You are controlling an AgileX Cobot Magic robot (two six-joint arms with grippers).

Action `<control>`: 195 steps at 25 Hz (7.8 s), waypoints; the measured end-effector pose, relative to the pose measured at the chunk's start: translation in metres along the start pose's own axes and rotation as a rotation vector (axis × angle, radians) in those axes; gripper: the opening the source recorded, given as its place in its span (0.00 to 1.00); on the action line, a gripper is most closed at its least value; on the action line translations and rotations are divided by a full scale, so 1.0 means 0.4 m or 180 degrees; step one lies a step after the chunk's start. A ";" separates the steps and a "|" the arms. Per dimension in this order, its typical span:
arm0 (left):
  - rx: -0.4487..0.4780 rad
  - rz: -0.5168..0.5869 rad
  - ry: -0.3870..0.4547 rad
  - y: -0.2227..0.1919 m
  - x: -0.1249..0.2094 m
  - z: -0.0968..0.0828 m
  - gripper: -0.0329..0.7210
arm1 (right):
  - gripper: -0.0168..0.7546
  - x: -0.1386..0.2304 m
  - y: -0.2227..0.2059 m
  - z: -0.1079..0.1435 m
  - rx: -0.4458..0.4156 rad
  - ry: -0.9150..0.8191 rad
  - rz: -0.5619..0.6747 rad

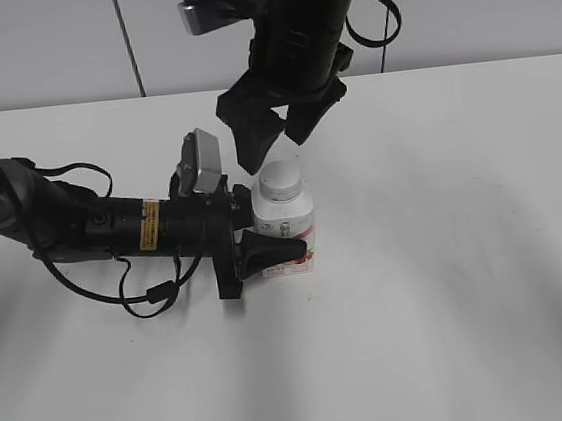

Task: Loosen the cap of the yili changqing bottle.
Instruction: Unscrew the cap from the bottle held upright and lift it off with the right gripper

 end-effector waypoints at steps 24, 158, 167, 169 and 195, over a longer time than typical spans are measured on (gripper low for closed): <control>-0.0022 -0.0010 0.0021 0.000 -0.001 0.003 0.54 | 0.77 0.013 -0.064 -0.015 0.0030 -0.1766 0.0180; -0.0008 0.0055 -0.0007 0.000 0.003 0.002 0.54 | 0.76 -0.003 0.013 0.012 -0.0081 -0.1874 -0.0031; -0.0008 0.0055 -0.0008 0.000 0.003 0.002 0.54 | 0.76 0.007 0.007 0.000 0.0030 -0.2022 0.0007; -0.0008 0.0055 -0.0008 0.000 0.003 0.002 0.54 | 0.76 0.012 0.002 0.000 0.0037 -0.2062 0.0029; -0.0004 0.0054 -0.0009 0.000 0.003 0.002 0.54 | 0.76 0.029 -0.055 -0.018 0.0118 -0.2125 0.0203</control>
Point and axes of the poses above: a point on each arm's last joint axis where the gripper is mounted, y pointing back along that axis away from the gripper, z along the wrist's bending axis when the last joint is at zero, x = y × z, the point moved 6 cm from there along -y, pointing out along that axis toward the gripper, and after that the axes turned 3 degrees about y, right-handed, at the moved point
